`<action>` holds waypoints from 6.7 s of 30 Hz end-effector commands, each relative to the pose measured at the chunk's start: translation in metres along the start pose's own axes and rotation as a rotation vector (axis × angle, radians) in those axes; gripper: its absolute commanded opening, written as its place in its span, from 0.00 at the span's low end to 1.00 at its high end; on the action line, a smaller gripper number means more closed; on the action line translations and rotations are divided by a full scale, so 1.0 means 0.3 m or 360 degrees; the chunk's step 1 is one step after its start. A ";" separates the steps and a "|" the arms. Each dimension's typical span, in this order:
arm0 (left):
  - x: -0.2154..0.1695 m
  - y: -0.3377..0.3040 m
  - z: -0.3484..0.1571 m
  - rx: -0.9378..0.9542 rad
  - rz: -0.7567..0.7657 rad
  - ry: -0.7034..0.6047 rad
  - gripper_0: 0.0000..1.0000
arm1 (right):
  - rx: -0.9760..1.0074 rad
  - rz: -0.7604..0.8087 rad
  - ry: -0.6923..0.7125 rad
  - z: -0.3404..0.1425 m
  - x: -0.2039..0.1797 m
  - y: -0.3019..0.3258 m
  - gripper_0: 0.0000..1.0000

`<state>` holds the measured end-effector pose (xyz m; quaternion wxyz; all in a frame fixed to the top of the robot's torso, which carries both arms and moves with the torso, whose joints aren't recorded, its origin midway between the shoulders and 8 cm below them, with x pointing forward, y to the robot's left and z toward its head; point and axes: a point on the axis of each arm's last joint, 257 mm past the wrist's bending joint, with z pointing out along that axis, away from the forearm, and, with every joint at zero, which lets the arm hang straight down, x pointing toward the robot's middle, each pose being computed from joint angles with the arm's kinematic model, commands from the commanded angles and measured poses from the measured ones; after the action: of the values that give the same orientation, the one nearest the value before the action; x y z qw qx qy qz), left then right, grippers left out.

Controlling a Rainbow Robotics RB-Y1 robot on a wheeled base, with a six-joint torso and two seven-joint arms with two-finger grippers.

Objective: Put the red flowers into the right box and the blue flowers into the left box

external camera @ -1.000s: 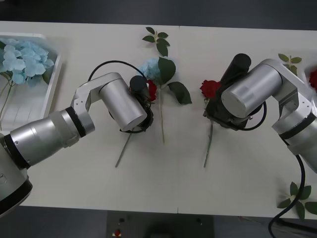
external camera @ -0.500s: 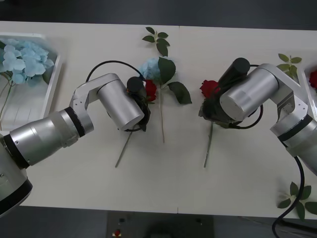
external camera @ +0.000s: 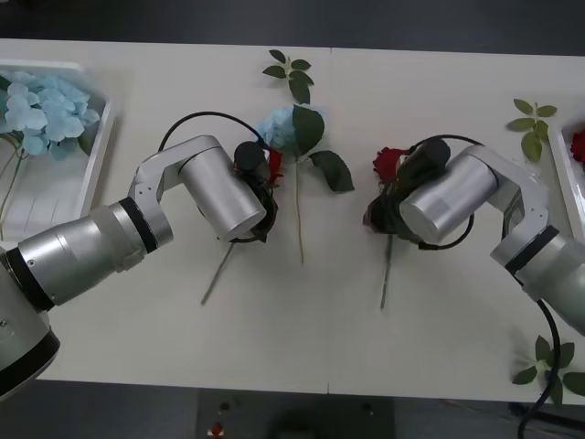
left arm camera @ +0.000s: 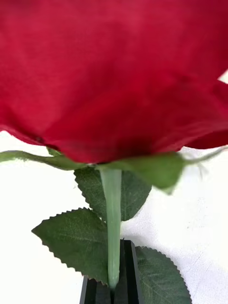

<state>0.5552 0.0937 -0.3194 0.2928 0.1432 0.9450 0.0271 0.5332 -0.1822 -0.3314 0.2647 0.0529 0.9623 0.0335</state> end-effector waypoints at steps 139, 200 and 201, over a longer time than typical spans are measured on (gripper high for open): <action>-0.348 0.714 -1.108 0.1058 0.0051 -0.0837 0.00 | 0.0244 -0.0642 -0.0175 -0.826 -0.606 -0.974 1.00; -0.497 -0.426 -1.085 0.1757 0.0515 -0.1626 0.00 | -0.1510 -0.0514 -0.0883 -0.697 -0.123 0.620 0.00; -0.499 -0.424 -1.087 0.1758 0.0512 -0.1628 0.00 | -0.1510 -0.0514 -0.0883 -0.697 -0.123 0.620 0.00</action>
<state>0.4640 -0.0583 -0.0188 0.5454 0.3837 0.5685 -0.4818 0.4746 -0.0127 -0.1203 0.4973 -0.2114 0.7390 0.4024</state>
